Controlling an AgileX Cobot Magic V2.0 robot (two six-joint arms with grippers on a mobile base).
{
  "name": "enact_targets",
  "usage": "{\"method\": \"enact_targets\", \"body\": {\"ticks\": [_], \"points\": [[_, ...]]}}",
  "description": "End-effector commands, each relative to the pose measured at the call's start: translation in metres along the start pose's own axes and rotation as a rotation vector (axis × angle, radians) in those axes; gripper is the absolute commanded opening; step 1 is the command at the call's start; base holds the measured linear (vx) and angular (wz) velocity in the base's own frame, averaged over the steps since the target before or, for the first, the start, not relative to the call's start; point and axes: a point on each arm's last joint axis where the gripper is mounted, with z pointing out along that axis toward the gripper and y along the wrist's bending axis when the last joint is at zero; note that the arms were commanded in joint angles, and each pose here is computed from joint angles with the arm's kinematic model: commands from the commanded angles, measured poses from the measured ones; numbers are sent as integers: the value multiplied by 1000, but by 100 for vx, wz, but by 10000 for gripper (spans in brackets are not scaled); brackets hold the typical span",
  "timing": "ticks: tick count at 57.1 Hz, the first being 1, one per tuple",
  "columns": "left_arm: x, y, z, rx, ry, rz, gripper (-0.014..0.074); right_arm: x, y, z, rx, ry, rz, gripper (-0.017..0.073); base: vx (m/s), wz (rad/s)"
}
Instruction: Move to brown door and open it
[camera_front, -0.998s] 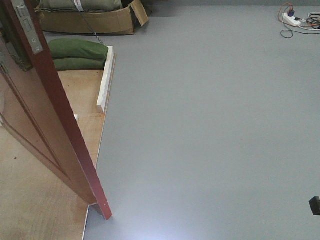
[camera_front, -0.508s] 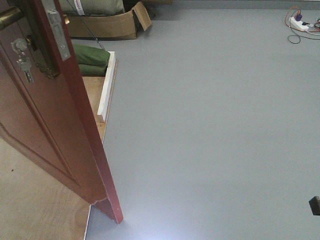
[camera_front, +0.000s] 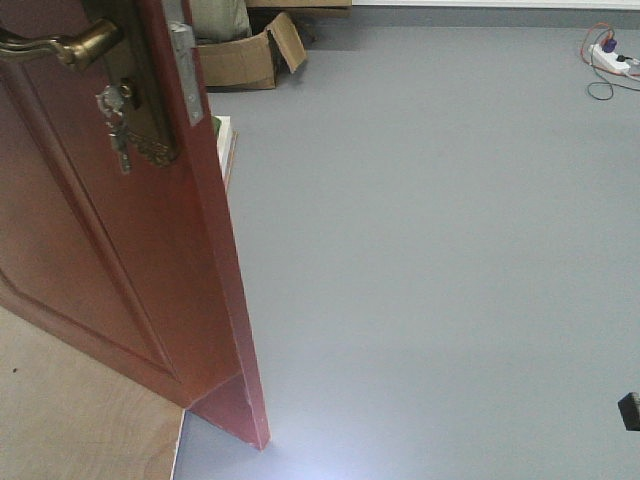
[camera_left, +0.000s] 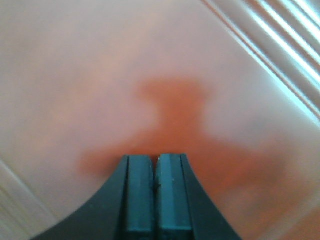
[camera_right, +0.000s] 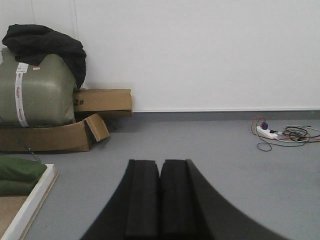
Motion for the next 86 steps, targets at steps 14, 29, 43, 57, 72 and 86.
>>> {"method": "enact_targets", "body": {"ticks": [14,29,43,57,72,86], "points": [[-7,-25,-10,65,-41,-2,-3,-6,-1,-1,7,-84,-12,0,18,-1],[-7,-25,-10,65,-41,-2,-3,-6,-1,-1,7,-84,-12,0,17,-1],[-7,-25,-10,65,-41,-2,-3,-6,-1,-1,7,-84,-12,0,18,0],[-7,-25,-10,65,-41,-2,-3,-6,-1,-1,7,-84,-12,0,16,2],[-7,-25,-10,65,-41,-2,-3,-6,-1,-1,7,-84,-12,0,14,0],[-7,-25,-10,65,-41,-2,-3,-6,-1,-1,7,-84,-12,0,12,0]]}}
